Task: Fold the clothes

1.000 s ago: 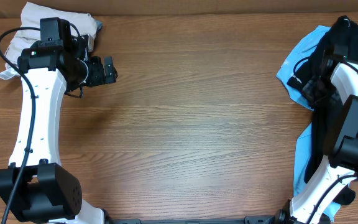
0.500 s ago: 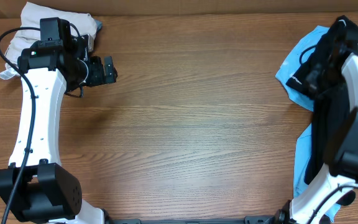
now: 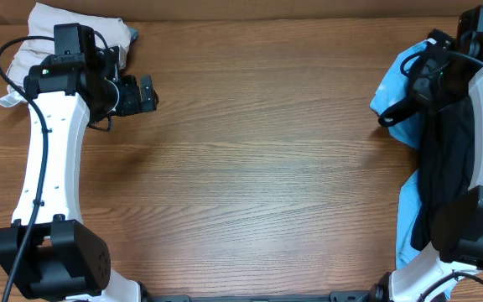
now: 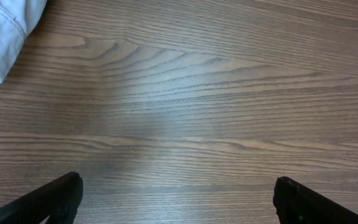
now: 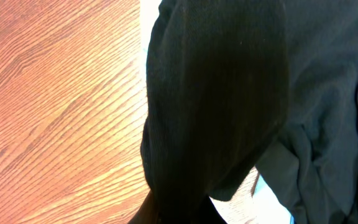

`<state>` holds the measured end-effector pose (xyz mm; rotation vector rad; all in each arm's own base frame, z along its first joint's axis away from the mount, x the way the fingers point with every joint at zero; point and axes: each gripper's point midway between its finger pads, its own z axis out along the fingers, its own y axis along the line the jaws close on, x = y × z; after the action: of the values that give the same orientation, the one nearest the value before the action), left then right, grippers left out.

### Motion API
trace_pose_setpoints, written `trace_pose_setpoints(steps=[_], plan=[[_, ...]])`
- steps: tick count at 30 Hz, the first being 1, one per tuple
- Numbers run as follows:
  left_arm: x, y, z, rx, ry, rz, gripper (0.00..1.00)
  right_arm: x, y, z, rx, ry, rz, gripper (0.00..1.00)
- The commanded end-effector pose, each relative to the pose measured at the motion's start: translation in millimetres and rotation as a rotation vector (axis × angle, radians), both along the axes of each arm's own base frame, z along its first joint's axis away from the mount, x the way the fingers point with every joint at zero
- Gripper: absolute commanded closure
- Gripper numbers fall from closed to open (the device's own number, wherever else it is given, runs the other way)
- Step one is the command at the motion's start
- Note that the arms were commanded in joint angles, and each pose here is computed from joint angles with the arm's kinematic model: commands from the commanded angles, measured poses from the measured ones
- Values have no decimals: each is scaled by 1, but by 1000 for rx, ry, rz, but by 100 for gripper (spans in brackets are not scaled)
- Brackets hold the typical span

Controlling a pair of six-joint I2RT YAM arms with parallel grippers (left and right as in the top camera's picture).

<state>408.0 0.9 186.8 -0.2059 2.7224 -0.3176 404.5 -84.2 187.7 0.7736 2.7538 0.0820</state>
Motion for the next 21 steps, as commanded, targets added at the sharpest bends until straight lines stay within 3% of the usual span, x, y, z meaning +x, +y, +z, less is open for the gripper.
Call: trace_pose_setpoints(steps=[1,21], plan=[[5,2,3,1,-12,9,0,3,2,12,3,-36,11,96],[5,2,3,3,-13,10,0,5,-4,13,3,-53,-1,96]])
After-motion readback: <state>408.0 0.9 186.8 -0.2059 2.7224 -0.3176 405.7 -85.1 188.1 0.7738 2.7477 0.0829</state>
